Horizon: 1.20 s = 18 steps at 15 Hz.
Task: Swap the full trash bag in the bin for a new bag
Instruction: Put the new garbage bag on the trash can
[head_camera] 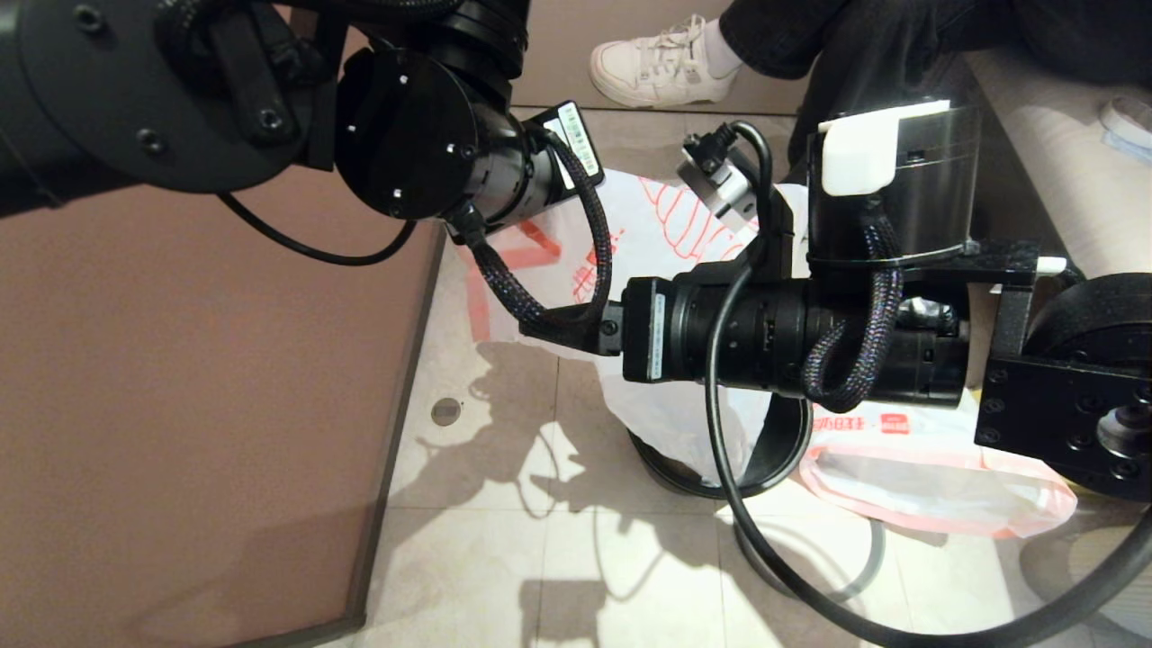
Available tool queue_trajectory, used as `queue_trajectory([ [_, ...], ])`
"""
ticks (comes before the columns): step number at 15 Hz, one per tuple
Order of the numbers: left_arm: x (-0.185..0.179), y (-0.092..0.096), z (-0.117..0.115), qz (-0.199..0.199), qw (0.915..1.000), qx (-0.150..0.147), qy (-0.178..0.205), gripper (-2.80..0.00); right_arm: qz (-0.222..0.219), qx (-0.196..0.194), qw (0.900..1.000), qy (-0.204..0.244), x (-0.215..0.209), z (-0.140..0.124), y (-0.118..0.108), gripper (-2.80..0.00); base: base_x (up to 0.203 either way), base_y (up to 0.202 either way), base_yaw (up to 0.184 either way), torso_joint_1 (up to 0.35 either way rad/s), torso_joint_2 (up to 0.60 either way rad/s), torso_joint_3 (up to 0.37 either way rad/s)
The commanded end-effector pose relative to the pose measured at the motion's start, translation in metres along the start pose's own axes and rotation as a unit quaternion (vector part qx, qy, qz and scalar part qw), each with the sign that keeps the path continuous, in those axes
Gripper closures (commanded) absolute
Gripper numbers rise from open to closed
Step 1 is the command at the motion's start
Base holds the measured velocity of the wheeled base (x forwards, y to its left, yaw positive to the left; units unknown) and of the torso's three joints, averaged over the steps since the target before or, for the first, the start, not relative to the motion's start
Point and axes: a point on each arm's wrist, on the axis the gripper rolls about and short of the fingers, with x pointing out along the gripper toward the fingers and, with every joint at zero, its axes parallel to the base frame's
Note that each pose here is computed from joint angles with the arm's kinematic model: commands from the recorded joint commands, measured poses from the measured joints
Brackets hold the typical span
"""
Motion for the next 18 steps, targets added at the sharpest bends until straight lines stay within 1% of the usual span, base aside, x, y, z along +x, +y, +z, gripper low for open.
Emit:
queue_trajectory([
  [1,0.001,0.000,-0.001,0.003,1.0000,0.000,0.000,0.00,0.006,0.001,1.000,0.009,0.012,-0.004,0.000,-2.80,0.000,0.000,0.000,0.000,0.00,0.000],
  [4,-0.001,0.000,0.000,-0.002,1.0000,-0.001,0.000,0.00,0.002,0.002,1.000,0.016,0.027,-0.010,-0.006,-2.80,0.000,0.000,0.000,0.000,0.00,0.000],
  [7,-0.008,0.003,0.008,-0.008,0.9999,-0.008,-0.004,0.00,0.001,-0.002,1.000,-0.002,0.044,-0.006,-0.012,-2.80,0.000,0.000,0.000,0.000,0.00,0.000],
  [9,-0.014,0.005,0.012,-0.011,0.9998,-0.012,-0.008,0.00,-0.009,-0.005,1.000,-0.015,0.051,0.000,-0.022,-2.80,0.000,0.000,0.000,0.000,0.00,0.000],
  [11,-0.016,0.007,0.014,-0.009,0.9999,-0.011,-0.007,0.00,-0.023,-0.014,0.999,-0.037,0.051,0.012,-0.030,-2.80,0.000,0.000,0.000,0.000,0.00,0.000],
  [12,-0.014,0.009,0.014,-0.006,0.9999,-0.012,-0.006,0.00,-0.028,-0.021,0.998,-0.049,0.050,0.018,-0.033,-2.80,0.000,0.000,0.000,0.000,0.00,0.000],
  [14,-0.014,0.009,0.013,-0.004,0.9999,-0.015,-0.003,0.00,-0.036,-0.037,0.997,-0.055,0.051,0.022,-0.039,-2.80,0.000,0.000,0.000,0.000,0.00,0.000],
  [18,-0.010,0.007,0.006,0.000,0.9999,-0.009,0.011,0.00,-0.038,-0.047,0.995,-0.075,0.052,0.031,-0.035,-2.80,0.000,0.000,0.000,0.000,0.00,0.000],
])
